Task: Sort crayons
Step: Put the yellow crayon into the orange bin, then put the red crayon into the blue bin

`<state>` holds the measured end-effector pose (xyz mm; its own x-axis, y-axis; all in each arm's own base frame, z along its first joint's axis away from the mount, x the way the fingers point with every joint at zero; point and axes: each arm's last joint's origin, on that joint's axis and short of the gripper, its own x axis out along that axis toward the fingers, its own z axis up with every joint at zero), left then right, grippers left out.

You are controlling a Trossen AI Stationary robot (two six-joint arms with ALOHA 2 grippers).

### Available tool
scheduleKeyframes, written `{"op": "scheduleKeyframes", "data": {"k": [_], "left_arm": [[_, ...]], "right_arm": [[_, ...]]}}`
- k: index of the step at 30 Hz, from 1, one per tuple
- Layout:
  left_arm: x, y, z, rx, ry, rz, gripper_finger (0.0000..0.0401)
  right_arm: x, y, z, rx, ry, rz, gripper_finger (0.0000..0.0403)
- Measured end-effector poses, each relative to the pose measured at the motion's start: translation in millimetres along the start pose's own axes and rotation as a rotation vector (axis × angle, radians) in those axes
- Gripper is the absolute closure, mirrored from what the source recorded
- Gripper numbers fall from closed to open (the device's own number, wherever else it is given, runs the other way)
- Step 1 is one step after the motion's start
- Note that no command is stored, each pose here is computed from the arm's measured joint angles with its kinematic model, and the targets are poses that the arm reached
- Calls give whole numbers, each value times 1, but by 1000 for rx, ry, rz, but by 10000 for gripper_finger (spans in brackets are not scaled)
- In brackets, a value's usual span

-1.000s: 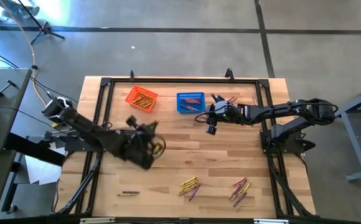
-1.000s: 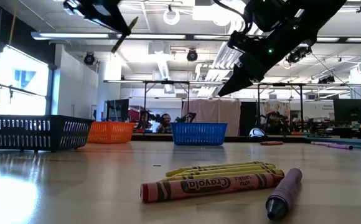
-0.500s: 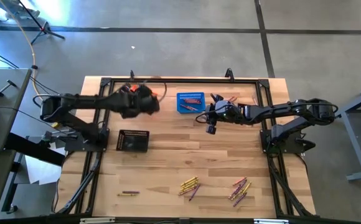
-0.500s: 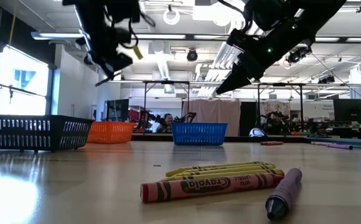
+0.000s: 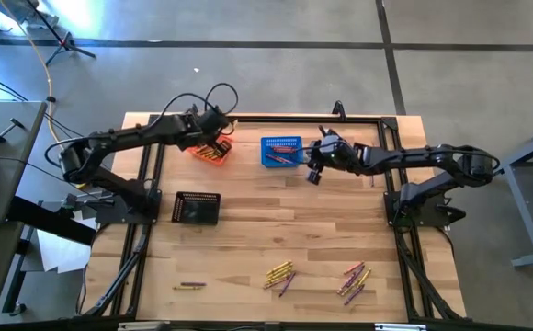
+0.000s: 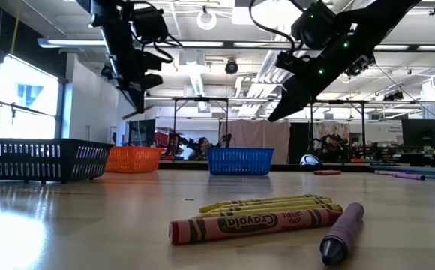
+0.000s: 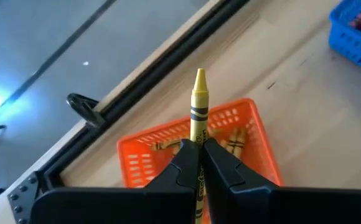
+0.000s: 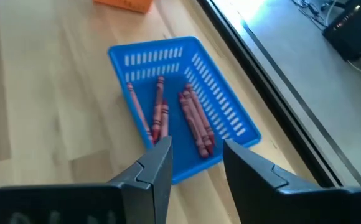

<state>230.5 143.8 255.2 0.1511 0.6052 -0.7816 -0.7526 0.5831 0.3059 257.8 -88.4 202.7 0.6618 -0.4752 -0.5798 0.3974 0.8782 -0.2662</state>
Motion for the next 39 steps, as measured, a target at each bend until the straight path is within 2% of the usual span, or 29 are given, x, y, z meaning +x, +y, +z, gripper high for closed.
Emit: {"op": "scheduleKeyframes", "data": {"k": [5,13,22,26,32,39], "left_arm": [[12,10,-3,-53,15,4,400],[38,12,-28,-170,69,-23,397],[40,7,-34,-169,96,-91,337],[40,5,-34,-166,115,-189,313],[38,-1,-31,-205,119,-374,311],[32,-10,-16,-203,10,-549,322]], "right_arm": [[2,-8,-1,-2,8,-24,275],[4,-21,-5,20,35,-58,275],[6,-30,-13,40,101,-79,275],[6,-31,-13,42,102,-81,275],[6,-33,-10,42,78,-88,275],[-1,-53,24,43,-4,-182,275]]}}
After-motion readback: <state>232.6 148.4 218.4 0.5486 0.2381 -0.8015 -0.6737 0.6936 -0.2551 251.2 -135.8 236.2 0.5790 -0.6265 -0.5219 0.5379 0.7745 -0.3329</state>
